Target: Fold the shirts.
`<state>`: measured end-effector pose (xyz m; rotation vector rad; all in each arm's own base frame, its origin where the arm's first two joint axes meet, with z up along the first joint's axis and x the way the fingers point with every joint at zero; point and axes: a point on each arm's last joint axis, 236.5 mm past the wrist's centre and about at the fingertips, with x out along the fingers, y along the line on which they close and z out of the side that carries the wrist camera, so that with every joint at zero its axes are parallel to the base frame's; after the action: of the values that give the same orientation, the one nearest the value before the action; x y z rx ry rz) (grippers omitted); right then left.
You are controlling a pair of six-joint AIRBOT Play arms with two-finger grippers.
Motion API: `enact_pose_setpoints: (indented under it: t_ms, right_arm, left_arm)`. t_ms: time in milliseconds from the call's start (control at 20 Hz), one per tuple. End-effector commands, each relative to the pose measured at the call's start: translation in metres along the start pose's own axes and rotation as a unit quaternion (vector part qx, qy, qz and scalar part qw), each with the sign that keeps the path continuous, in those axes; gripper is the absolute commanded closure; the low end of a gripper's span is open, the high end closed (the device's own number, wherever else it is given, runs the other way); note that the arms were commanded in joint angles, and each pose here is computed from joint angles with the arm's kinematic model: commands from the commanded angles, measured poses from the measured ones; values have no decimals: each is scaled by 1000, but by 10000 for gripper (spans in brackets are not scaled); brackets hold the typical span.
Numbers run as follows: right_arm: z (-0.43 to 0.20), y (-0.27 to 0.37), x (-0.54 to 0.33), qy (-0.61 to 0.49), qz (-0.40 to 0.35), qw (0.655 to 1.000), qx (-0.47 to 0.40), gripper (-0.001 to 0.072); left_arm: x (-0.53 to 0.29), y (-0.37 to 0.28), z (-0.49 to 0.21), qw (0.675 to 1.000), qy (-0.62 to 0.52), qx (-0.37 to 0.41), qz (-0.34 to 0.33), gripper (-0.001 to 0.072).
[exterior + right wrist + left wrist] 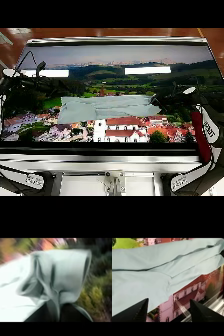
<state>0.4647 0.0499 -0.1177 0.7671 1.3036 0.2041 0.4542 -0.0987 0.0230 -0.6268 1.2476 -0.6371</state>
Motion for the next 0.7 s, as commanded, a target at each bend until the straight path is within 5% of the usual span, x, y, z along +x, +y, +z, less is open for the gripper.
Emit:
enact_pose_setpoints:
  t_ms: [0, 50, 100, 500, 650]
  right_arm:
    - [7, 30, -10, -21, 33, 999, -24, 650]
    - [10, 40, -23, -33, 35, 998, -43, 650]
    - [10, 55, -39, -44, 42, 996, -60, 650]
    - [-56, 168, -180, -73, 102, 978, -166, 650]
    - [-89, 195, -224, -90, 115, 972, -184, 650]
  left_arm:
    - [8, -15, -5, 1000, 12, 11, -4, 295]
    - [15, -21, -9, 1000, 20, 18, -6, 518]
    - [24, -29, -13, 999, 29, 26, -8, 628]
    - [183, -124, -61, 997, 23, 70, -3, 666]
    - [241, -175, -97, 998, 27, 41, -50, 666]
